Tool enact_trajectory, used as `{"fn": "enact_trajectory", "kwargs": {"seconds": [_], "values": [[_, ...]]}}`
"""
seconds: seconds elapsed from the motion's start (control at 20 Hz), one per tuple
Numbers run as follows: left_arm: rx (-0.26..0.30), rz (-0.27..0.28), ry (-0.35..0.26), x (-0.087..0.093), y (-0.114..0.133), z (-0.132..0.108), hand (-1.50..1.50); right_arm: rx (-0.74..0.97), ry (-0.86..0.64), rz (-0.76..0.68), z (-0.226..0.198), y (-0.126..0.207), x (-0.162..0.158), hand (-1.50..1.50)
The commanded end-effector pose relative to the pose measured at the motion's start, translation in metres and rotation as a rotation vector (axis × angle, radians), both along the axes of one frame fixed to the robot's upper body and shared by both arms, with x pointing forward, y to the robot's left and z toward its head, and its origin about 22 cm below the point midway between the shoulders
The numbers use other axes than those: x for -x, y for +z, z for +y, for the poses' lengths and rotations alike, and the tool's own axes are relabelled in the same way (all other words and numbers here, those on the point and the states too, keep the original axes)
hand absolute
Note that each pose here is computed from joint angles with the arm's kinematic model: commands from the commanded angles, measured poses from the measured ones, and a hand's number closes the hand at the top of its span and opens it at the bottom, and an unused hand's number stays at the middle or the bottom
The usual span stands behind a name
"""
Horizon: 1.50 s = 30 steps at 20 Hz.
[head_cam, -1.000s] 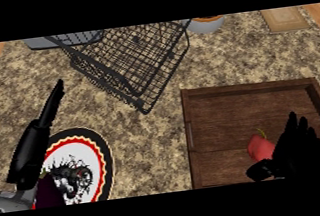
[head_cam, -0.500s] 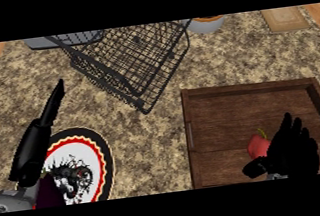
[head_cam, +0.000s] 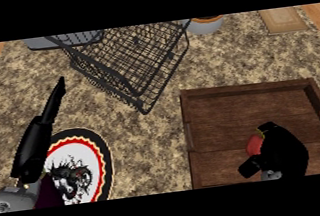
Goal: Pick the bell pepper from the tray and place it in the tiered basket
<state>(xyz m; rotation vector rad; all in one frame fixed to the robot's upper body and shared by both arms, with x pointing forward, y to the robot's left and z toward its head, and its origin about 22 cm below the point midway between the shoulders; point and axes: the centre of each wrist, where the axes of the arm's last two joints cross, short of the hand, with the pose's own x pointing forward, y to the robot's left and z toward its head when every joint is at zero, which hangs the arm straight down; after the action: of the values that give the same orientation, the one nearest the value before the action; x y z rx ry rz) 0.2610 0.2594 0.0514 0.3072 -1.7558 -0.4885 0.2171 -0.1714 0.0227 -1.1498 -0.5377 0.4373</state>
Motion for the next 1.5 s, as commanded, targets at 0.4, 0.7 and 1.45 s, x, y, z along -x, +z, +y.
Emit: {"fn": "enact_trajectory", "kwargs": {"seconds": [0.4, 0.7, 1.45], "values": [[-0.004, 0.018, -0.003, 0.003, 0.003, -0.006, 0.00, 0.190, -0.073, -0.130, 0.025, 0.014, -0.011, 1.50], [-0.004, 0.014, 0.012, 0.010, 0.000, 0.013, 0.00, 0.249, 0.036, -0.166, 0.010, 0.046, 0.013, 1.50], [0.006, 0.006, 0.006, -0.005, -0.001, 0.007, 0.00, -0.019, 0.372, -0.533, -0.015, 0.155, 0.028, 1.50]]}}
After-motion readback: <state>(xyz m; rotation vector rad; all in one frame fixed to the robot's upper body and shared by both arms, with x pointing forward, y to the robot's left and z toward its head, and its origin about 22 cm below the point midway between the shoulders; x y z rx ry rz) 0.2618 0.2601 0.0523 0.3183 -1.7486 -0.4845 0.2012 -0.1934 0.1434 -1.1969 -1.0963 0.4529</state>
